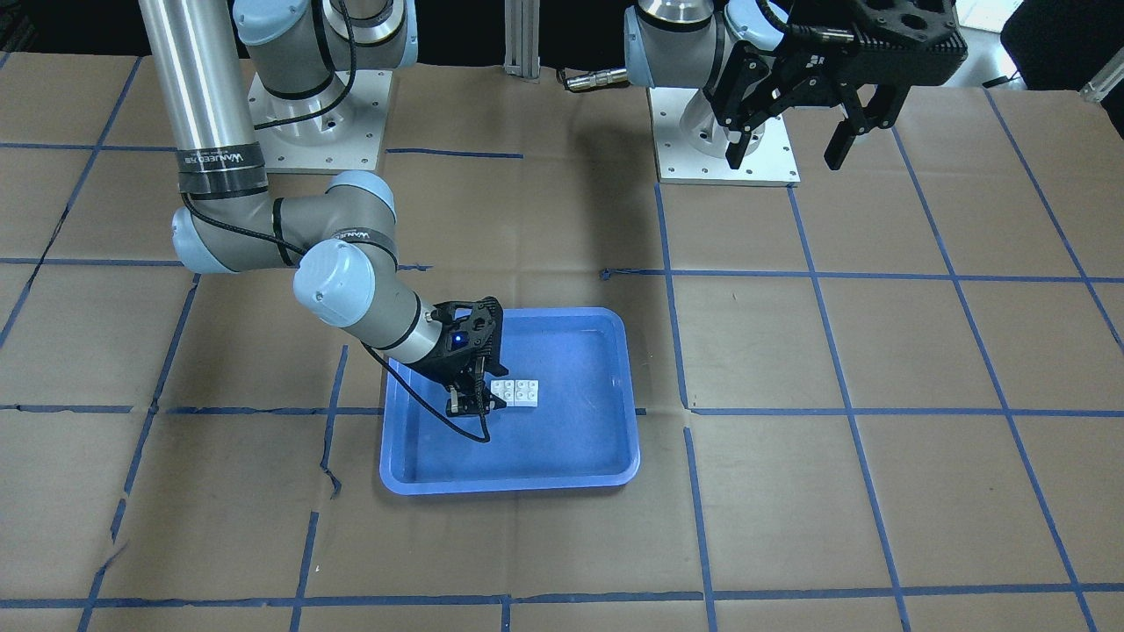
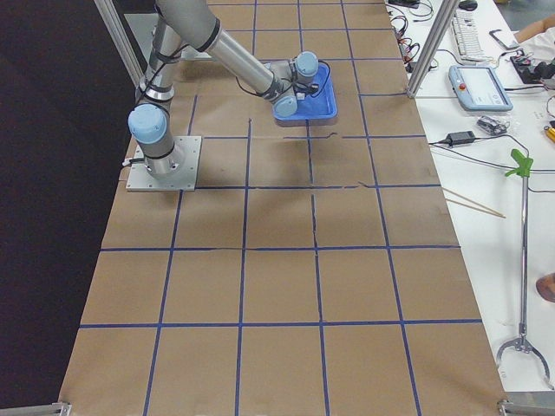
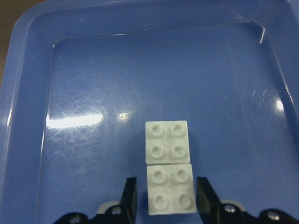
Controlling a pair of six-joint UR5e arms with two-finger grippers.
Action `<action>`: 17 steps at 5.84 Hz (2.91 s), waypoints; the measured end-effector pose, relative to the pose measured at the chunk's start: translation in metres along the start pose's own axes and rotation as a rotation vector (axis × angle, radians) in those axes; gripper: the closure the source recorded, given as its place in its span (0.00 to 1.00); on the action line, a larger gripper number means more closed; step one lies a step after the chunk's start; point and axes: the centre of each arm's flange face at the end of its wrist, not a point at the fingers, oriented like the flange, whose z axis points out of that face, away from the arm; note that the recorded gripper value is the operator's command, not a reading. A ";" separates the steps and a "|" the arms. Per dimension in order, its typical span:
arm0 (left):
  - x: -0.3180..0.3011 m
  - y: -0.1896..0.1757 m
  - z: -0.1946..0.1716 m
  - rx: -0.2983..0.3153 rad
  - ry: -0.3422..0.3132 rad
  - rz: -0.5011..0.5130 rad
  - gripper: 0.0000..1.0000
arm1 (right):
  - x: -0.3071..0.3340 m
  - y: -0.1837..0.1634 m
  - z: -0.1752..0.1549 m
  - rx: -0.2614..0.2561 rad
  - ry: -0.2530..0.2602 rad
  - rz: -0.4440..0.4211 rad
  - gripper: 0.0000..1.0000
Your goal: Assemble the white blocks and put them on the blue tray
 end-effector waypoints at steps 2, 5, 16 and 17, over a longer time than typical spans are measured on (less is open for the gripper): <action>0.000 0.000 0.000 0.001 0.000 0.000 0.01 | 0.000 -0.001 -0.001 0.004 0.000 0.001 0.00; 0.000 0.001 -0.001 0.001 0.000 0.000 0.01 | 0.024 -0.017 -0.039 -0.022 0.053 0.101 0.00; 0.000 0.001 -0.002 0.008 0.005 -0.001 0.01 | -0.002 -0.059 -0.375 -0.463 0.347 1.589 0.00; 0.000 0.000 -0.003 0.010 0.005 -0.002 0.01 | -0.005 -0.060 -0.375 -0.474 0.334 1.611 0.00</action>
